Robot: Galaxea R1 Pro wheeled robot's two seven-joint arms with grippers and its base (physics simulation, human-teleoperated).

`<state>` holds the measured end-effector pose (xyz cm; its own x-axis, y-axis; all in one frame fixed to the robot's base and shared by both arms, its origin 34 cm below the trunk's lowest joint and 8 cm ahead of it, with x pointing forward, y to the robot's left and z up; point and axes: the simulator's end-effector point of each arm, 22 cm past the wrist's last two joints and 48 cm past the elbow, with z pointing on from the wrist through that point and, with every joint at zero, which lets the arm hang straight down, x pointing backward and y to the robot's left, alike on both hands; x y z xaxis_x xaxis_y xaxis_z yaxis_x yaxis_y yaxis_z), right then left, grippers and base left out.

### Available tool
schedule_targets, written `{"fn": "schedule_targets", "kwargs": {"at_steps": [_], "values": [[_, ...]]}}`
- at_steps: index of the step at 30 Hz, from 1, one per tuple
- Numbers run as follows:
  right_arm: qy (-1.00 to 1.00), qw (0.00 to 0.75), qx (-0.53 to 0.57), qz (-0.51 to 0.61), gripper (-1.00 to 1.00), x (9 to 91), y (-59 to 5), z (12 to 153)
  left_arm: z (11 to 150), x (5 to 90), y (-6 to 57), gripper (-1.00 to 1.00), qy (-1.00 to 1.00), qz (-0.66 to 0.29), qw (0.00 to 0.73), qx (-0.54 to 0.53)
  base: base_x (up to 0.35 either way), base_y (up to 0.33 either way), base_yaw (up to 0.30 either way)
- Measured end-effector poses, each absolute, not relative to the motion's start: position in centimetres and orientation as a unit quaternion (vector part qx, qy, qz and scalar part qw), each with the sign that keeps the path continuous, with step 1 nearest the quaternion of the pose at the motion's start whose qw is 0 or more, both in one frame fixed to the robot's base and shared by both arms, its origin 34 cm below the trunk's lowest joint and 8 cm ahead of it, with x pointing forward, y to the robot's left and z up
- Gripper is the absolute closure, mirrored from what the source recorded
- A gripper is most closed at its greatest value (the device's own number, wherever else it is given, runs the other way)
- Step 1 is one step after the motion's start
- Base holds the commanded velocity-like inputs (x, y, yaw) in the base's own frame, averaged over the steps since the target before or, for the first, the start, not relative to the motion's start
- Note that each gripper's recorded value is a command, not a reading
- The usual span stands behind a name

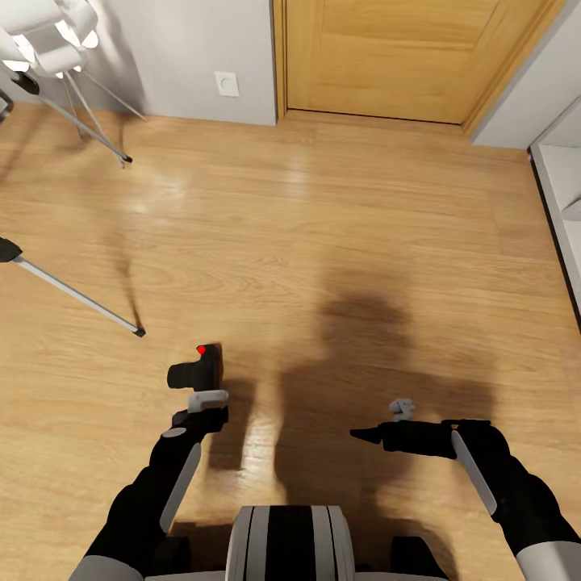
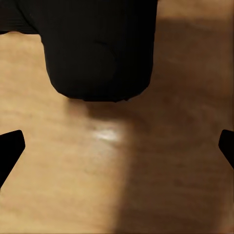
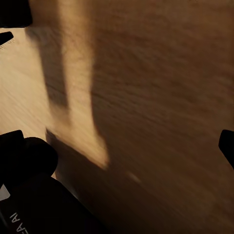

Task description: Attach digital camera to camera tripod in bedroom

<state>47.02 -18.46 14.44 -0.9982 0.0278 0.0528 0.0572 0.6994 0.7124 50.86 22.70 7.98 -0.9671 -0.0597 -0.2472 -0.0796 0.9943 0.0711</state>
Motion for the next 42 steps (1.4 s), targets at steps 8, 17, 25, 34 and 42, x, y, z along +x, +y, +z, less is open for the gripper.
{"fn": "schedule_targets", "kwargs": {"at_steps": [8, 17, 25, 34, 42], "values": [[-0.922, 0.02, -0.024, -0.387, -1.0, 47.0, -18.5, 14.4, 8.2, 52.0, 22.8, -1.0, 0.986, 0.04, 0.155, -0.041, 0.0, 0.0, 0.0], [-0.922, 0.02, -0.024, -0.387, -1.0, 46.9, -18.5, 14.4, 7.2, 51.6, 23.4, -1.0, 0.98, 0.053, 0.186, -0.039, 0.0, 0.0, 0.0], [-0.922, 0.02, -0.024, -0.387, -1.0, 46.9, -18.4, 14.3, 6.4, 51.2, 24.0, -1.0, 0.972, 0.073, 0.225, -0.006, 0.0, 0.0, 0.0], [-0.921, 0.021, -0.025, -0.387, -1.0, 46.8, -18.3, 14.3, 5.8, 50.4, 24.1, -1.0, 0.966, 0.076, 0.247, 0.0, 0.0, 0.0, 0.0], [-0.921, 0.021, -0.025, -0.387, -1.0, 46.9, -18.3, 14.3, 5.9, 50.6, 24.0, -1.0, 0.964, 0.075, 0.256, -0.001, 0.0, 0.0, 0.0]]}}
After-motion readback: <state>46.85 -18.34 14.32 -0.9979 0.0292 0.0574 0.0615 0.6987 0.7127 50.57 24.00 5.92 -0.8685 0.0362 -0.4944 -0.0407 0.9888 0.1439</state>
